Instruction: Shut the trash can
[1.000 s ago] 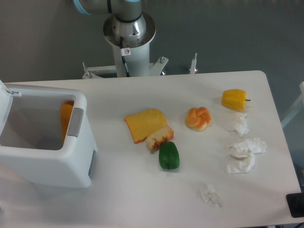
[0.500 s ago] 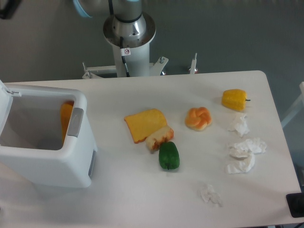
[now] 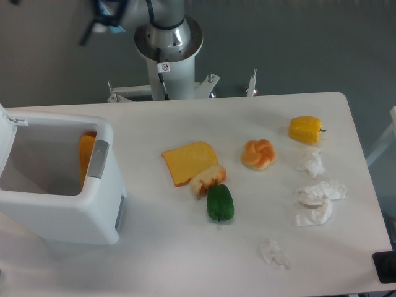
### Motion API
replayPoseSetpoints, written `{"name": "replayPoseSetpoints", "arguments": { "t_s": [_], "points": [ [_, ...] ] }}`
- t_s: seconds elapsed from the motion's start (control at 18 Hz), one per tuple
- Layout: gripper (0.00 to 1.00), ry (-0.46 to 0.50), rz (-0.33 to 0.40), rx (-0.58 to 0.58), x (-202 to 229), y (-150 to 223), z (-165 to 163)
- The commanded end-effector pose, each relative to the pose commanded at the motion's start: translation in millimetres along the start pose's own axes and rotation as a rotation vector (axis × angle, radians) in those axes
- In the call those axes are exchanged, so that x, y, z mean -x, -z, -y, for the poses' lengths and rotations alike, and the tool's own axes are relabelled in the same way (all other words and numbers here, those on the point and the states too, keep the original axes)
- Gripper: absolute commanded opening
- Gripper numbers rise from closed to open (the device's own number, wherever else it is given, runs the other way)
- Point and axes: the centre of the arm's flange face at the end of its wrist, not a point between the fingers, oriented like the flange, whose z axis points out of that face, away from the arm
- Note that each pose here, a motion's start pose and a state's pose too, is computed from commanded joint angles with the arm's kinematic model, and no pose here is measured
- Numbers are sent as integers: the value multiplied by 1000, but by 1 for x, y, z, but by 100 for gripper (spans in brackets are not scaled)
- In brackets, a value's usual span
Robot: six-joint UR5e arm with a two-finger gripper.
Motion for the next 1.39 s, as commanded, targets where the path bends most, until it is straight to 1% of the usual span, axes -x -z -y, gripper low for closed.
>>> {"name": "replayPoseSetpoints", "arguments": {
  "t_s": [0.22, 0.5, 0.72, 0.83, 0.94, 1.28, 1.39],
  "points": [
    [100, 46, 80, -54, 42, 26, 12],
    [100, 75, 127, -84, 67, 43, 17],
    [100, 109, 200, -109, 95, 60, 20],
    [100, 116, 244, -105, 100, 62, 20],
    [100, 119, 272, -99, 103, 63, 18],
    [100, 107, 270, -98, 99, 63, 18],
    [100, 106, 256, -96, 94, 62, 18]
  ]
}}
